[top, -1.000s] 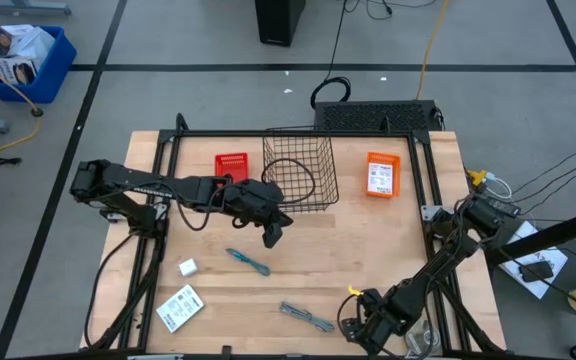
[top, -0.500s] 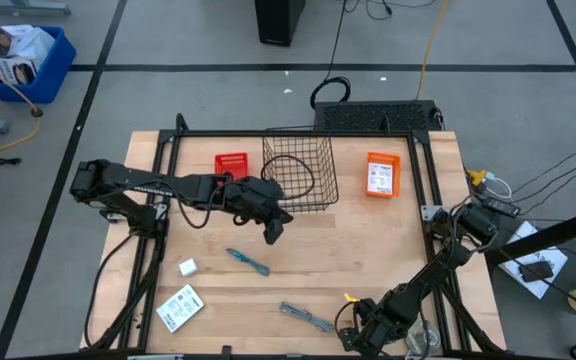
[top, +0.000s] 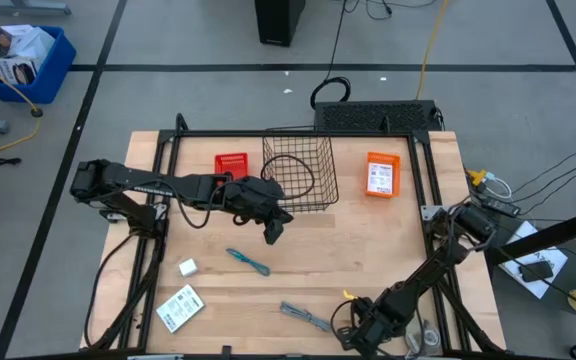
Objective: Pick and place items into bin
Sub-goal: Put the right white charger adaptor into the wire basket
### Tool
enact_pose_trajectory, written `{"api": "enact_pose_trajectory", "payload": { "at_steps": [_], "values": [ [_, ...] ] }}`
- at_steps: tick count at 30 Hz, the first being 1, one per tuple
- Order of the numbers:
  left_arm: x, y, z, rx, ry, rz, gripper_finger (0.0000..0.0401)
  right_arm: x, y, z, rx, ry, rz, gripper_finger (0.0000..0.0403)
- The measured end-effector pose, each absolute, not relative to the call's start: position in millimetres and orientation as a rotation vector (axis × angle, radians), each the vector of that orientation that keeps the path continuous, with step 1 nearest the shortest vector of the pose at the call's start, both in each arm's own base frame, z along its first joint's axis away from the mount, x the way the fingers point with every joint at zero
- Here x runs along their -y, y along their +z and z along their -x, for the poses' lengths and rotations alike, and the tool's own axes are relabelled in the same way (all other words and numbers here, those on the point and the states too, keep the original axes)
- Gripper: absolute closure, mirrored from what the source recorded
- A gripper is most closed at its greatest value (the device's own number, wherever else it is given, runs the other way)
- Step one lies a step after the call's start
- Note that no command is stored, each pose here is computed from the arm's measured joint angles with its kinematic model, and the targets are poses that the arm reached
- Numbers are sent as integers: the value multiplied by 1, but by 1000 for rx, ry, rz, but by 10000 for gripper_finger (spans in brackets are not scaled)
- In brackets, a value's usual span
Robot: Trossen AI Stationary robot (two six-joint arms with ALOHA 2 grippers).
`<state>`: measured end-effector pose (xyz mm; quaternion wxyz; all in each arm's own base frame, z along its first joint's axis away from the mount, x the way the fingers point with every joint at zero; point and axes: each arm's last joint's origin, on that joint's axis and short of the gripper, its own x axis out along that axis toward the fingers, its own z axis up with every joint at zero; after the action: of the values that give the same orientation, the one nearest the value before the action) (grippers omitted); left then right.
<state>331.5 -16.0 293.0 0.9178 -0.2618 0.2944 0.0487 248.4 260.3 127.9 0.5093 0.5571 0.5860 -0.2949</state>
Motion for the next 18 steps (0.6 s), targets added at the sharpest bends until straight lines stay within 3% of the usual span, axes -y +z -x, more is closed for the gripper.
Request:
{"api": "enact_pose_trajectory", "payload": {
  "at_steps": [18],
  "values": [
    [16,293,-331,-607,98,540,382,-240,130,-265,-1311,-689,-1280,250]
  ]
}}
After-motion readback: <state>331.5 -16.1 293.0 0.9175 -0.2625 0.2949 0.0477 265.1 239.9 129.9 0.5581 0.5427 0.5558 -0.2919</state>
